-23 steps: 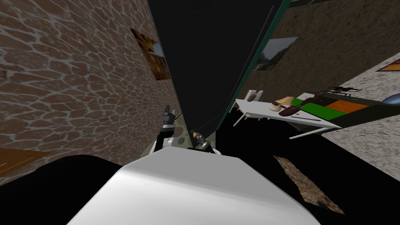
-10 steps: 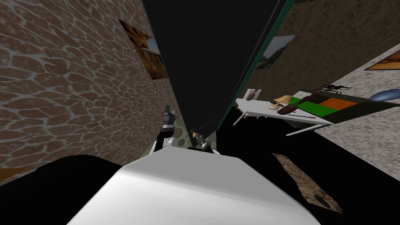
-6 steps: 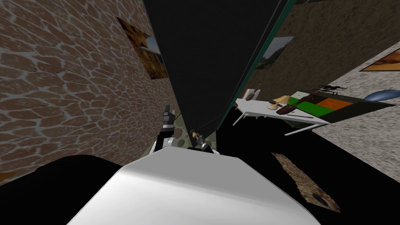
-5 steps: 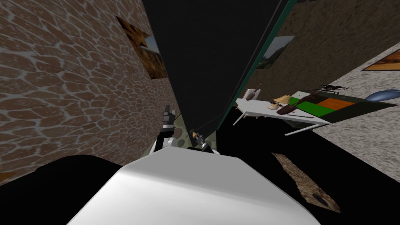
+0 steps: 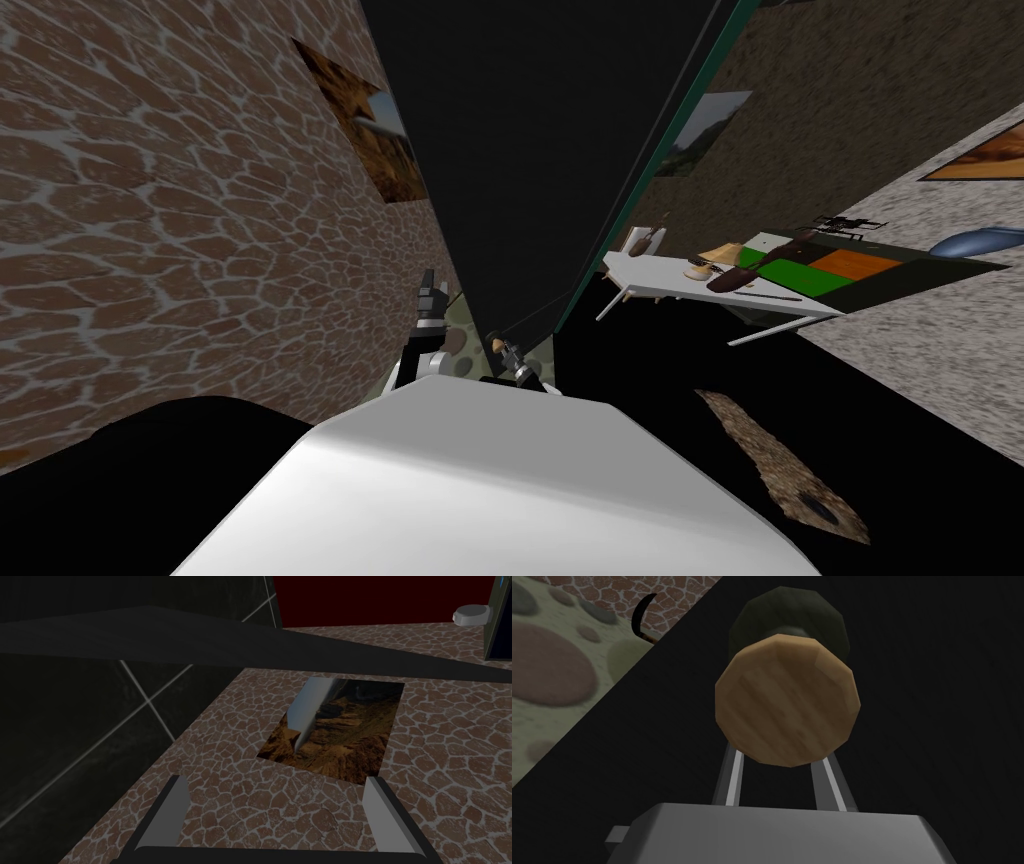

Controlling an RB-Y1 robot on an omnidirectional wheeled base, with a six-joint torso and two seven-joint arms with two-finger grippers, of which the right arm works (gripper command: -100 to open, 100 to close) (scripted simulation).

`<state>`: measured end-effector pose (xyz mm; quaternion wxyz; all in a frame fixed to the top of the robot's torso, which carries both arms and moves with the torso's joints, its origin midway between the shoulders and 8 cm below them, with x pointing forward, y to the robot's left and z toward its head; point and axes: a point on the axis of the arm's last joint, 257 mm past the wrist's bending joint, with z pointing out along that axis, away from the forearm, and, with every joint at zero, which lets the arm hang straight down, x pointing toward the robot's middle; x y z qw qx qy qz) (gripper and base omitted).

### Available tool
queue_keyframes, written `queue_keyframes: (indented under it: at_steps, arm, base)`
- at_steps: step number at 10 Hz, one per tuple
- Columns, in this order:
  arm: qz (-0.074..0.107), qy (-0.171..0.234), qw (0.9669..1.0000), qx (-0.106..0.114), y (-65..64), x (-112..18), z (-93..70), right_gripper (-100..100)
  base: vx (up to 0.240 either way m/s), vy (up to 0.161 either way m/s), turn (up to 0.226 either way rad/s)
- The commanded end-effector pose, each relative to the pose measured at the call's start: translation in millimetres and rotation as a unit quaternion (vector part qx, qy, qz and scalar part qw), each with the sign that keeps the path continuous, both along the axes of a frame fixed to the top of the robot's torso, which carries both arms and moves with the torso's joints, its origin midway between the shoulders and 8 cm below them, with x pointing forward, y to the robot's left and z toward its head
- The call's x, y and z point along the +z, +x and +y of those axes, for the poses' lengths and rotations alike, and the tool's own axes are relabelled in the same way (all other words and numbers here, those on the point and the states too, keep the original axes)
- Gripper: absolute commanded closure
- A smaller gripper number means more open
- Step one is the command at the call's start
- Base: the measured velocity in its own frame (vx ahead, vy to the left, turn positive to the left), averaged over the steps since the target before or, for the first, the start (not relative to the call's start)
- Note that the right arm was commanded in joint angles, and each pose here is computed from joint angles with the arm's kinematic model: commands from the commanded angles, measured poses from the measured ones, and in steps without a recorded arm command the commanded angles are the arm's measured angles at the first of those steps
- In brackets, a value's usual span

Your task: Push the door open

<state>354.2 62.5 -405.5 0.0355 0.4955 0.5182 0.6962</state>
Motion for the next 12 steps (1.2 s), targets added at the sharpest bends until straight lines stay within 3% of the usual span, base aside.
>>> queue_keyframes:
  at_steps: [1,5,6,7,9,12]
  arm:
    - [0.003,0.040,0.9992,0.002,2.7,17.8,10.9,100]
    - [0.003,0.040,0.9992,0.002,2.7,17.8,10.9,100]
    - [0.021,0.058,0.9981,0.000,2.5,17.6,11.9,100]
    - [0.021,0.058,0.9981,0.000,2.5,17.6,11.9,100]
    - [0.050,0.087,0.9949,-0.003,2.3,17.1,13.9,100]
    - [0.072,0.110,0.9913,-0.004,2.1,16.9,14.8,100]
  base:
    - [0.000,0.022,-0.042]
    - [0.010,0.013,-0.008]
    - [0.004,0.024,-0.039]
    - [0.011,0.031,-0.041]
    - [0.036,0.052,-0.042]
    - [0.022,0.039,-0.037]
